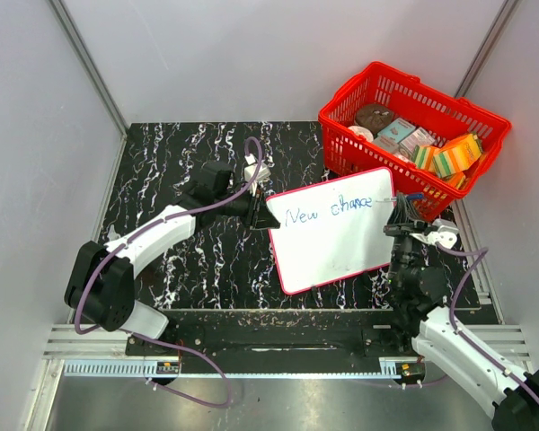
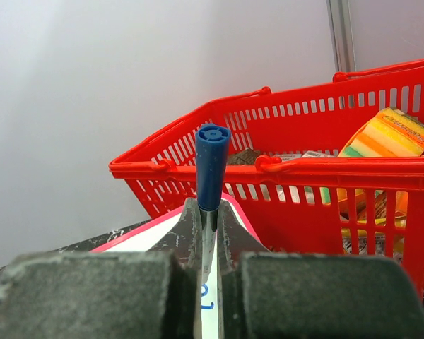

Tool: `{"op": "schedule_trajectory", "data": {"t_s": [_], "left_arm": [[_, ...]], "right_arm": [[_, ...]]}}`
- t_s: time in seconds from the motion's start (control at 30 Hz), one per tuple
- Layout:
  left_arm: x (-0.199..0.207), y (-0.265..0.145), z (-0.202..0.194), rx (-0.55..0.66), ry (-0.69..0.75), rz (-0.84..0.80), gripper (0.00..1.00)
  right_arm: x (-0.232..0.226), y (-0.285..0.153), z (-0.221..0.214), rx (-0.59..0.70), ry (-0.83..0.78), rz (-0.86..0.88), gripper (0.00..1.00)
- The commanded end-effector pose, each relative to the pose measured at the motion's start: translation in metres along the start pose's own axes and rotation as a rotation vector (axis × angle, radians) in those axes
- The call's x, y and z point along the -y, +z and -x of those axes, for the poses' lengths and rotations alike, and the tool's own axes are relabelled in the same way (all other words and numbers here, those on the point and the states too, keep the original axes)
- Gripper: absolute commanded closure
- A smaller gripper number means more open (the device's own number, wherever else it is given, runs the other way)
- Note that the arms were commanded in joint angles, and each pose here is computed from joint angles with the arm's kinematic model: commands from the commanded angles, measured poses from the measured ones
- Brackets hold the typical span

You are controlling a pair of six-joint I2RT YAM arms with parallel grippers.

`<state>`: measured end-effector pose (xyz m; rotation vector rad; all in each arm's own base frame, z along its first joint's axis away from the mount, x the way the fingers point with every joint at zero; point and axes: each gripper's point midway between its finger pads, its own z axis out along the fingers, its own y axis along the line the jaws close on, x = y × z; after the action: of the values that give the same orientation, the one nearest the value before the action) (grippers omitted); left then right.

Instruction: Write a sentence on the whiteboard

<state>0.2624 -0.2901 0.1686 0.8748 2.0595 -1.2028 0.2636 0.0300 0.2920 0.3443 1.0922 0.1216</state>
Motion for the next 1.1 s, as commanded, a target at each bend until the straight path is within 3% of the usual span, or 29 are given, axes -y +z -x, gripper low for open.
{"op": "schedule_trajectory", "data": {"t_s": [0.0,1.07], "left_arm": [[-0.050,-0.005,-0.044,-0.161,0.121,0.231,1.00],[-0.049,-0.007,-0.047,-0.162,0.117,0.237,1.00]], "right_arm": [[-0.002,0.004,0.006,0.007,-0.007,0.000,1.00],[-0.004,0.031,0.003,0.058,-0.091,-0.054,1.00]]}}
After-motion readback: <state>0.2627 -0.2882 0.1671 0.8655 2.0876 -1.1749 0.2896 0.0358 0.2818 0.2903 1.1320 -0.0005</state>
